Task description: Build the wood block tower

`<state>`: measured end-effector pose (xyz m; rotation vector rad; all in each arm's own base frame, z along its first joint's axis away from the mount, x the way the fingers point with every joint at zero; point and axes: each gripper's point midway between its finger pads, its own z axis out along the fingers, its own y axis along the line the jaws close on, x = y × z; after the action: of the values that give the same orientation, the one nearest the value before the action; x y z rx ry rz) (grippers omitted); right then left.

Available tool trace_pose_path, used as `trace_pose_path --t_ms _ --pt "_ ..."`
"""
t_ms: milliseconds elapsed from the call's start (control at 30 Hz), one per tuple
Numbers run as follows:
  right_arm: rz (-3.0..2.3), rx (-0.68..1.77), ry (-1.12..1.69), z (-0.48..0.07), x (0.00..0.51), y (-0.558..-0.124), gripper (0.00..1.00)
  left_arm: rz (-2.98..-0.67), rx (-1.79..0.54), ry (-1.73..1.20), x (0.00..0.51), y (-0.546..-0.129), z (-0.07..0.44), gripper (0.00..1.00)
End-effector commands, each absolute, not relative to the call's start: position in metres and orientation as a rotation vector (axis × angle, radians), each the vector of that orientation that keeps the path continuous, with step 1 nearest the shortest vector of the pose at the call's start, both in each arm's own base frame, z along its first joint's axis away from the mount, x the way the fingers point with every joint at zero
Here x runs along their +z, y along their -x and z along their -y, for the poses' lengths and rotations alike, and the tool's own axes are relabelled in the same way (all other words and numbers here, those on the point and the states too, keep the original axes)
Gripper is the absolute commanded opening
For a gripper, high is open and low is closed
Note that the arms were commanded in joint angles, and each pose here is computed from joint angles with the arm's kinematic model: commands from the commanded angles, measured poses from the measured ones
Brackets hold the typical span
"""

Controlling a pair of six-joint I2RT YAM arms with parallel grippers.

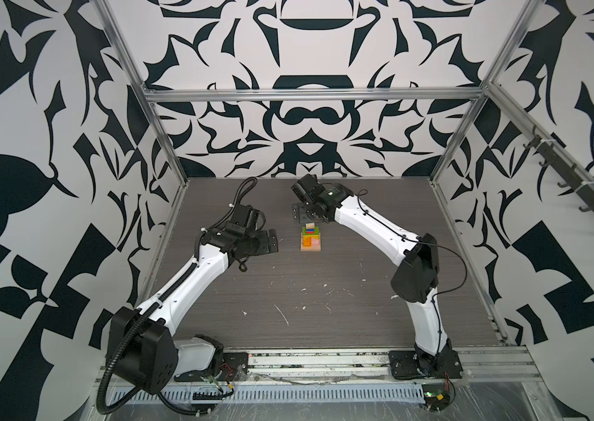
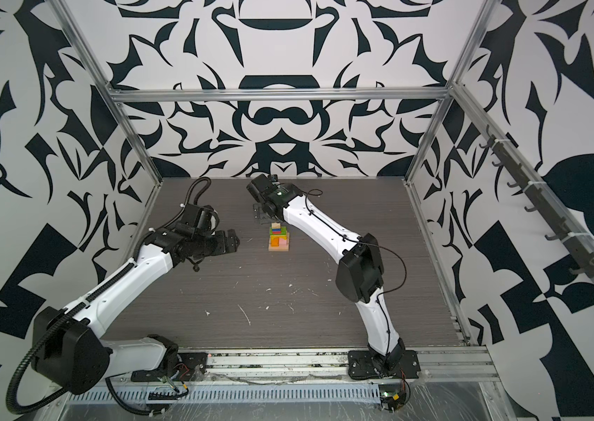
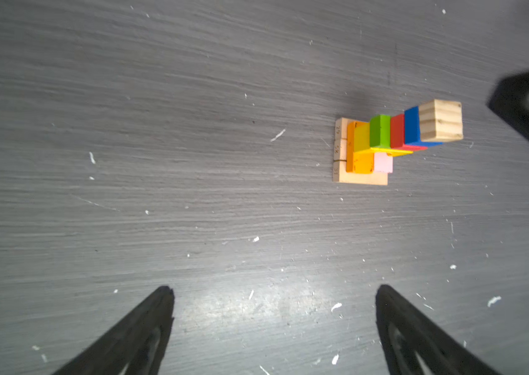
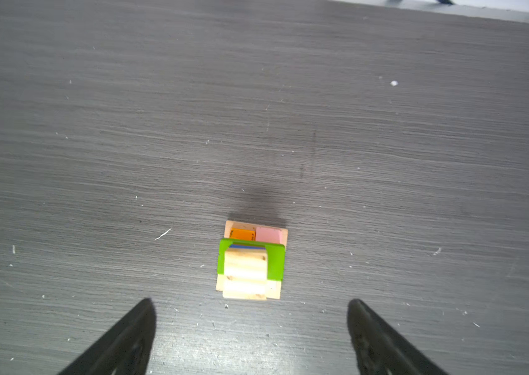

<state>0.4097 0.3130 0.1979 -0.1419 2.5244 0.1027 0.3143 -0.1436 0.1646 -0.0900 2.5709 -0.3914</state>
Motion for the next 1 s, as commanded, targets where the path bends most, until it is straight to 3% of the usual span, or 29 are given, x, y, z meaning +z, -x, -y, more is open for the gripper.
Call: trace_pose_path --t_ms 0,467,667,833,967 --pt "-2.398 0.109 0.155 -0.3 0.237 -0.407 0.98 -2.545 -0.326 0.104 0.176 -0.328 0.13 1.0" --pt "-2.217 0.002 0.099 -0.168 0.216 -0.367 0.99 -2.312 -0.259 0.051 0.164 -0.381 0.087 0.99" --pt "-2.195 -0.031 0.025 -0.107 0.184 -0.354 1.0 -2.167 0.063 0.001 0.143 -0.383 0.039 1.0" --pt "-2.169 -0.17 0.002 -0.07 0.161 -0.35 1.0 -2.127 0.164 0.167 0.127 -0.381 -0.016 1.0" --pt "-2.146 -0.201 -0.001 -0.056 0.145 -0.351 1.0 -2.068 0.135 0.212 0.112 -0.38 -0.032 1.0"
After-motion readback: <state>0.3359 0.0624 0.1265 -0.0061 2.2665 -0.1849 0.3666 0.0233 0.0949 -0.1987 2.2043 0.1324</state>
